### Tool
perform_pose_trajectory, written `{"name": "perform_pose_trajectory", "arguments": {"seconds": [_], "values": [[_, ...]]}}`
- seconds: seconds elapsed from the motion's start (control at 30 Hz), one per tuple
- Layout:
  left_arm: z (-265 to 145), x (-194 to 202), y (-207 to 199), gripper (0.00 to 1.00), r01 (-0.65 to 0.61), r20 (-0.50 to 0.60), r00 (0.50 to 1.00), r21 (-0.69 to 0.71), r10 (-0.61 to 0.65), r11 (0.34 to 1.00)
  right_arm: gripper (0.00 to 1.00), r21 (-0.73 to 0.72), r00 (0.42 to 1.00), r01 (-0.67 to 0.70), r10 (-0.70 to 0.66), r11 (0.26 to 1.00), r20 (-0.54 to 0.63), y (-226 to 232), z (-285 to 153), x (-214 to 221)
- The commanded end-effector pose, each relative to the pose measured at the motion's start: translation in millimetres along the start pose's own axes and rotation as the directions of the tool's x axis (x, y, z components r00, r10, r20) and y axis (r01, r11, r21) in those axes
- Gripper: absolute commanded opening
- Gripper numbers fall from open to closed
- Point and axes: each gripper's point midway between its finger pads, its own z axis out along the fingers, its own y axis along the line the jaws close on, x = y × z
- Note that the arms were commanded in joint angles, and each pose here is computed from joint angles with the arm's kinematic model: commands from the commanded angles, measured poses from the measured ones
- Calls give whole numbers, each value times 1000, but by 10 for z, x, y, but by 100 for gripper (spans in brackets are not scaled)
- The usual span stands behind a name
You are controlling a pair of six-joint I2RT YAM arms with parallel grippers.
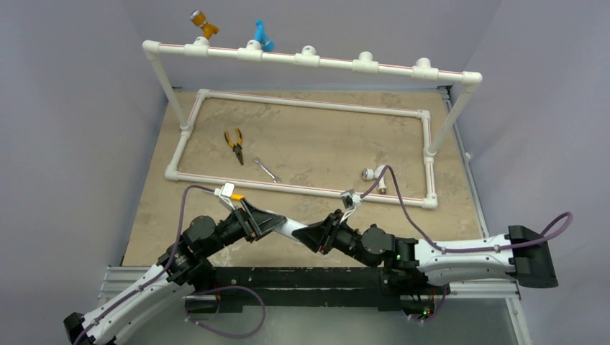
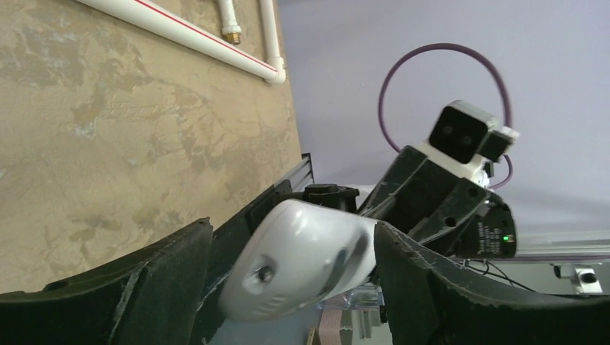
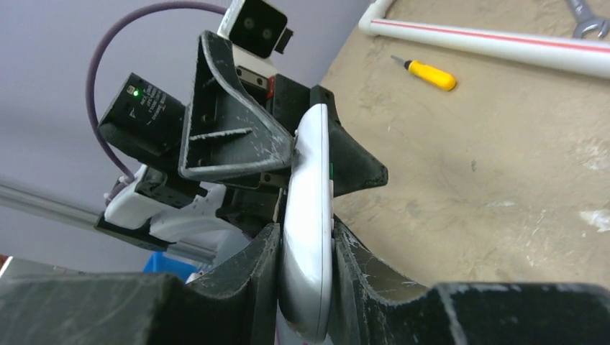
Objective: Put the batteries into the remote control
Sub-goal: Turn over the remote control at the center of the board.
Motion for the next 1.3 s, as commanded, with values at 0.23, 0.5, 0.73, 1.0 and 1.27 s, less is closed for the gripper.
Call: {"name": "perform_pose_trajectory", "arguments": {"seconds": [0.23, 0.5, 0.73, 1.0, 1.27], "values": [[-311, -146, 126, 85, -156, 16, 986, -220, 164, 963, 0, 435, 873, 478, -466, 763, -141, -495, -244, -577], [-395, -184, 109, 84, -218, 2, 974, -254, 226, 942, 0, 631, 607, 756, -544, 172, -579, -925, -702, -935], [-444, -216, 203, 84, -236, 2, 969, -306, 249, 922, 0, 546, 464, 830, -406, -111, -788, -1079, -891, -885], [-596, -363, 411, 86, -252, 48, 953, -423, 299, 870, 0, 451, 378, 869, -318, -201, -870, -1266, -866, -606], [-841, -581, 512, 88, -217, 116, 935, -560, 335, 800, 0, 452, 410, 886, -281, -103, -868, -1465, -854, -280]]}}
